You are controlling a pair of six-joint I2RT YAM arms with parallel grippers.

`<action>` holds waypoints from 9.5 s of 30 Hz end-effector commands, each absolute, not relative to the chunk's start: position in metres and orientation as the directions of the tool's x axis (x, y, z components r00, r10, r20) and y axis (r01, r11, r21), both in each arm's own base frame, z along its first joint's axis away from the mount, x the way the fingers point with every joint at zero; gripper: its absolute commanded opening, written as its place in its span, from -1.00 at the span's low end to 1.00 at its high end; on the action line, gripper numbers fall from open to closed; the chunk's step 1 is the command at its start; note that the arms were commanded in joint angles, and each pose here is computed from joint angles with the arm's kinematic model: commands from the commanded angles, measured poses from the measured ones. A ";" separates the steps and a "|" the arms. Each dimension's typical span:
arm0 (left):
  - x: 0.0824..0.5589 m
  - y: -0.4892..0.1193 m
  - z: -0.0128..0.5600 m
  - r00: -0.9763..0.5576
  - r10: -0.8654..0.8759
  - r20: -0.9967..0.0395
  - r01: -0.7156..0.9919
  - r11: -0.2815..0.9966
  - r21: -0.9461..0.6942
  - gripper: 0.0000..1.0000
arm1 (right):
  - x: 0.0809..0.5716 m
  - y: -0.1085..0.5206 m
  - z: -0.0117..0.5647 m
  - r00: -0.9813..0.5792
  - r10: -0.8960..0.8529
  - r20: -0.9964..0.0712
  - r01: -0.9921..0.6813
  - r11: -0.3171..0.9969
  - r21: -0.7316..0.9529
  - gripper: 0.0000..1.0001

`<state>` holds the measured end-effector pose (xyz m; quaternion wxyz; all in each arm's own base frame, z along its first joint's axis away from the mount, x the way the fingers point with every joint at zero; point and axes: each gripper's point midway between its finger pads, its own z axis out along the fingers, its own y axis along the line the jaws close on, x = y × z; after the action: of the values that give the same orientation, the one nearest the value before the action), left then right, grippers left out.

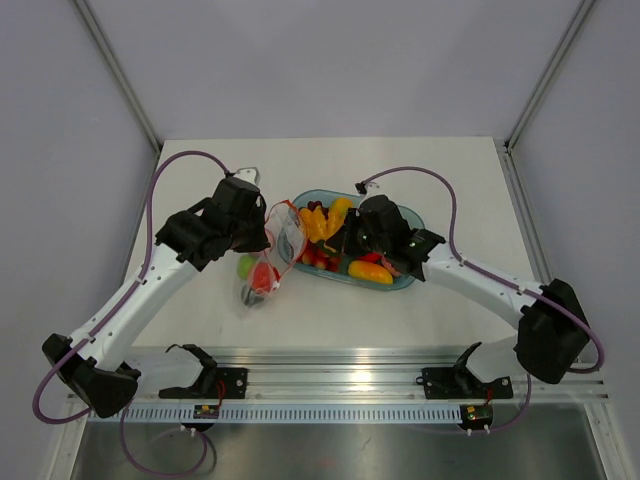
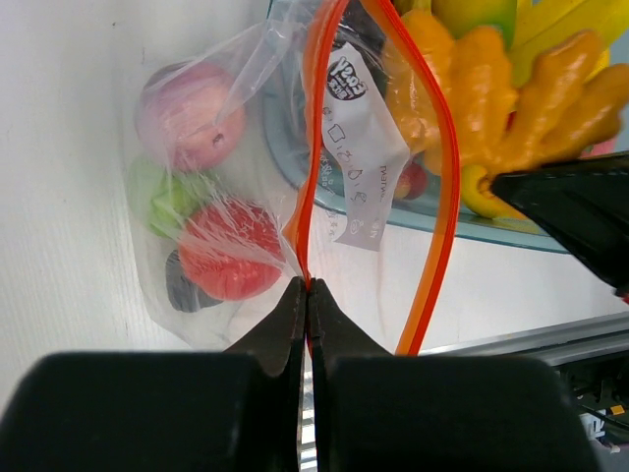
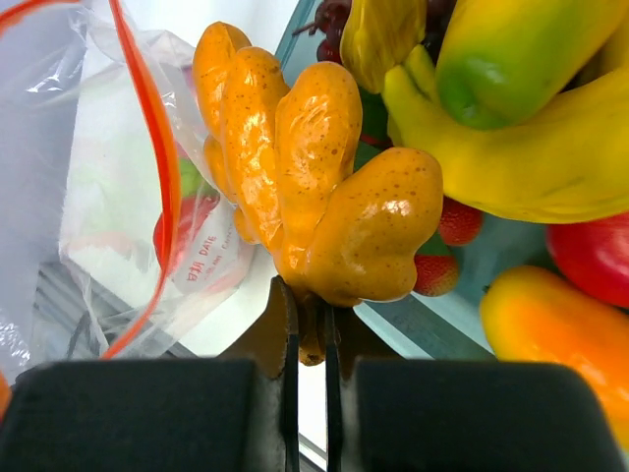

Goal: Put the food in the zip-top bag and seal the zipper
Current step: Pick up the fake vegetable from the bin, then place the fake vegetable in the zipper food storage bag, then pick up the fake fruit from the bin, then place the fake fruit in the zipper food storage bag, then pick up the fake fruit from the bin, then place the fake fruit in the zipper food storage bag.

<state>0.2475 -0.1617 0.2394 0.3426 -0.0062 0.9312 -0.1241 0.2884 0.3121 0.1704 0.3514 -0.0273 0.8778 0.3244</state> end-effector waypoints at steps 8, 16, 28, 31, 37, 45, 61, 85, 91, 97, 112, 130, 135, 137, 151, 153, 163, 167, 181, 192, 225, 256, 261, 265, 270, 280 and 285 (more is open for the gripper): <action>0.256 -0.163 0.265 -0.712 -0.113 -0.693 0.098 0.961 -0.258 -1.00 | 0.290 0.276 0.255 -0.606 0.230 -0.761 -0.298 0.822 0.485 -1.00; 0.255 -0.164 0.261 -0.716 -0.112 -0.689 0.099 0.961 -0.259 -1.00 | 0.282 0.315 0.269 -0.646 0.131 -0.752 -0.373 0.806 0.460 -1.00; 0.255 -0.165 0.262 -0.717 -0.108 -0.689 0.106 0.960 -0.261 -1.00 | 0.264 0.327 0.253 -0.735 0.016 -0.678 -0.354 0.844 0.403 -1.00; 0.255 -0.167 0.261 -0.719 -0.108 -0.686 0.109 0.958 -0.265 -1.00 | 0.264 0.329 0.252 -0.742 -0.004 -0.670 -0.360 0.846 0.394 -1.00; 0.256 -0.168 0.262 -0.719 -0.108 -0.687 0.114 0.956 -0.270 -1.00 | 0.263 0.349 0.252 -0.753 -0.058 -0.655 -0.402 0.829 0.390 -1.00; 0.255 -0.171 0.264 -0.717 -0.107 -0.688 0.129 0.950 -0.283 -1.00 | 0.258 0.380 0.244 -0.771 -0.171 -0.613 -0.467 0.806 0.363 -1.00; 0.257 -0.174 0.263 -0.717 -0.118 -0.687 0.129 0.946 -0.296 -1.00 | 0.249 0.398 0.236 -0.758 -0.238 -0.607 -0.539 0.753 0.378 0.29; 0.257 -0.175 0.276 -0.694 -0.142 -0.706 0.133 0.938 -0.320 -1.00 | 0.313 0.174 0.170 -0.730 0.090 -0.677 0.001 0.992 0.130 0.62; 0.257 -0.174 0.273 -0.699 -0.138 -0.701 0.129 0.941 -0.314 -1.00 | 0.321 0.162 0.138 -0.760 -0.023 -0.649 -0.011 1.000 -0.024 0.67; 0.254 -0.174 0.272 -0.701 -0.141 -0.699 0.130 0.939 -0.319 -1.00 | 0.324 0.170 0.104 -0.798 -0.074 -0.598 -0.057 0.997 -0.048 0.66; 0.255 -0.175 0.269 -0.706 -0.134 -0.695 0.133 0.939 -0.316 -1.00 | 0.322 0.154 0.059 -0.846 -0.160 -0.509 -0.071 0.979 -0.189 0.55; 0.257 -0.178 0.266 -0.711 -0.134 -0.690 0.135 0.937 -0.321 -1.00 | 0.317 0.160 0.181 -0.707 -0.027 -0.707 -0.048 0.999 0.010 -0.13; 0.257 -0.177 0.267 -0.712 -0.132 -0.690 0.133 0.939 -0.317 -1.00 | 0.309 0.197 0.228 -0.659 0.065 -0.750 -0.177 0.955 0.238 -0.12; 0.257 -0.177 0.268 -0.709 -0.136 -0.692 0.133 0.938 -0.320 -1.00 | 0.308 0.212 0.246 -0.644 0.112 -0.757 -0.213 0.924 0.318 -0.11; 0.250 -0.171 0.271 -0.703 -0.152 -0.695 0.121 0.937 -0.327 -1.00 | 0.294 0.355 0.302 -0.624 0.072 -0.778 -0.485 0.746 0.457 -0.07; 0.250 -0.170 0.275 -0.696 -0.157 -0.700 0.120 0.936 -0.330 -1.00 | 0.294 0.371 0.294 -0.647 0.053 -0.761 -0.501 0.723 0.476 -0.05; 0.248 -0.168 0.274 -0.694 -0.160 -0.702 0.118 0.937 -0.330 -1.00 | 0.276 0.415 0.271 -0.687 -0.086 -0.722 -0.580 0.664 0.473 0.72; 0.249 -0.169 0.274 -0.693 -0.161 -0.702 0.119 0.936 -0.332 -1.00 | 0.280 0.387 0.279 -0.638 -0.029 -0.769 -0.547 0.720 0.427 0.80; 0.250 -0.169 0.270 -0.695 -0.145 -0.704 0.125 0.940 -0.317 -1.00 | 0.309 0.247 0.221 -0.642 0.103 -0.760 -0.184 0.941 0.283 0.51; 0.250 -0.173 0.268 -0.698 -0.145 -0.701 0.138 0.934 -0.330 -1.00 | 0.296 0.197 0.119 -0.787 0.000 -0.617 -0.131 0.977 0.166 0.72; 0.250 -0.177 0.259 -0.709 -0.137 -0.692 0.149 0.930 -0.337 -1.00 | 0.363 0.212 0.088 -0.592 0.079 -0.802 -0.099 0.981 0.170 0.40; 0.254 -0.182 0.261 -0.708 -0.131 -0.694 0.162 0.926 -0.340 -1.00 | 0.292 0.291 0.277 -0.418 0.081 -0.905 -0.454 0.844 0.286 0.19; 0.253 -0.180 0.264 -0.703 -0.135 -0.698 0.159 0.927 -0.340 -1.00 | 0.277 0.344 0.288 -0.445 0.055 -0.894 -0.578 0.745 0.334 0.20; 0.251 -0.179 0.267 -0.699 -0.140 -0.701 0.160 0.925 -0.344 -1.00 | 0.265 0.379 0.281 -0.489 0.002 -0.872 -0.654 0.661 0.368 0.23; 0.249 -0.180 0.281 -0.680 -0.157 -0.716 0.182 0.910 -0.372 -1.00 | 0.250 0.411 0.256 -0.561 -0.076 -0.824 -0.702 0.571 0.425 0.28; 0.248 -0.177 0.290 -0.665 -0.163 -0.729 0.179 0.913 -0.368 -1.00 | 0.256 0.403 0.242 -0.550 -0.124 -0.826 -0.689 0.626 0.365 0.99; 0.249 -0.176 0.289 -0.663 -0.161 -0.731 0.177 0.915 -0.362 -1.00 | 0.269 0.359 0.269 -0.470 -0.039 -0.882 -0.602 0.745 0.288 0.99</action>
<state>0.2428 -0.1744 0.2607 0.3715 0.0047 0.9096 -0.1859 0.2588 0.3852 0.2242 0.3978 -0.2345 0.8276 0.3193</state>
